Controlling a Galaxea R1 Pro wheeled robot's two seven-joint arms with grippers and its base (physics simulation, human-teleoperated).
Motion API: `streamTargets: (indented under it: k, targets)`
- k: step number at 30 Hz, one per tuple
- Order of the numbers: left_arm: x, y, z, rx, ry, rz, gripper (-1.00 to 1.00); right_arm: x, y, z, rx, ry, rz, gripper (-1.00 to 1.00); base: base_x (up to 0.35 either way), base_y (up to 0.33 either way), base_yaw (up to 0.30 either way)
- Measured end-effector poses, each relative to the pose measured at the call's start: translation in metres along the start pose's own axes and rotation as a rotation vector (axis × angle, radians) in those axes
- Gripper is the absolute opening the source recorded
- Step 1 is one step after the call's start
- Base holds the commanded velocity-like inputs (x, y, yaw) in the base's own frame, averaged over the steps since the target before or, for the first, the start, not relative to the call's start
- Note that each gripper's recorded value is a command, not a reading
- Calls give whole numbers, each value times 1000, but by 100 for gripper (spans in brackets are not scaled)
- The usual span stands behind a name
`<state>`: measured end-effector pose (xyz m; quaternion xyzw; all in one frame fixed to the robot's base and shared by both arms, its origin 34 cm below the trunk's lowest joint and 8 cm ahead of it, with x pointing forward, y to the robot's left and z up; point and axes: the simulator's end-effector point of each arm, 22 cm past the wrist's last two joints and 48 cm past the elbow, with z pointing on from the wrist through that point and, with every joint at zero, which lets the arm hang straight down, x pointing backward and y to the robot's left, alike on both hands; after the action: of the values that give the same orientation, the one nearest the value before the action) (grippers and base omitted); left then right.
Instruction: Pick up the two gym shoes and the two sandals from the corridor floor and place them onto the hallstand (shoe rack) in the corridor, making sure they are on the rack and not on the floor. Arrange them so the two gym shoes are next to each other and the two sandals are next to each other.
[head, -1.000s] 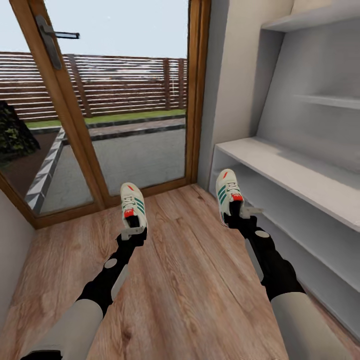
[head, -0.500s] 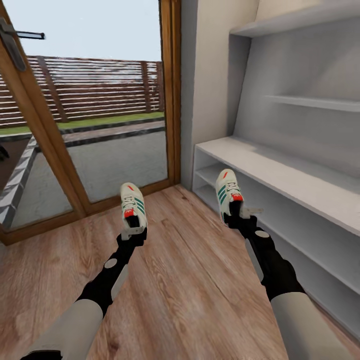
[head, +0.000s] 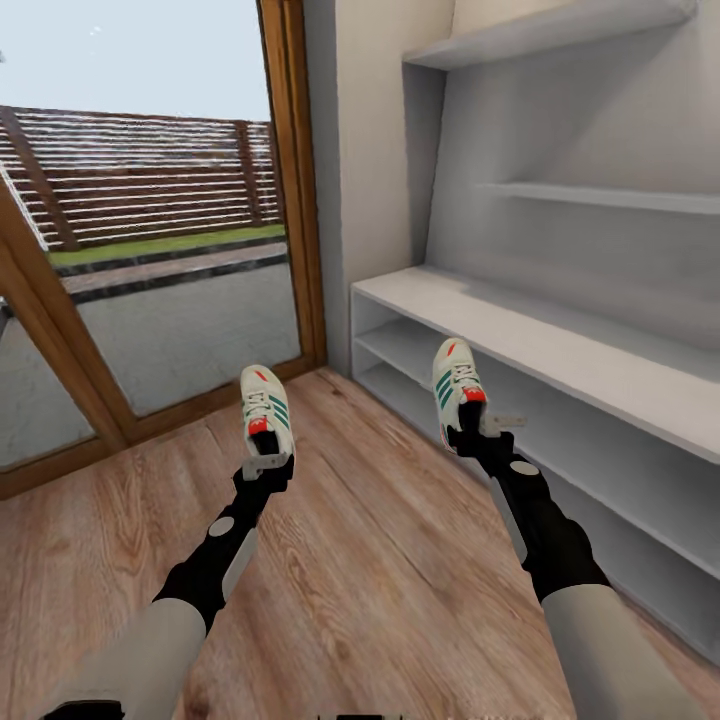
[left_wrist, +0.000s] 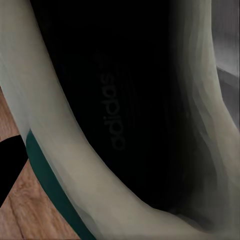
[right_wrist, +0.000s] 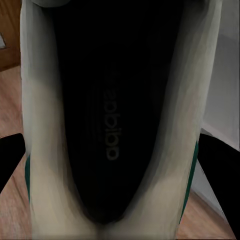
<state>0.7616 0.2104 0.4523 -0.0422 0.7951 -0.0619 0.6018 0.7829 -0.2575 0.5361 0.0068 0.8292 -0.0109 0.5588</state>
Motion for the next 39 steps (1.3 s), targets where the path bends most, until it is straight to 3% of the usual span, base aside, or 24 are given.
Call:
streamTargets:
  k: [10,31,39]
  targets:
    - [-6,-1,-1,1,-9,0,-100,-6,0,-3,0,-9,0,-100,-26,32,-246]
    - [-19,-3,-4,5,-28,2,-100,-18,0,-8,0,-29,1,-100,-60,279,-246]
    - [-24,-4,-5,6,-35,2,-100,-23,0,-11,0,-37,1,-100,0,42,-246]
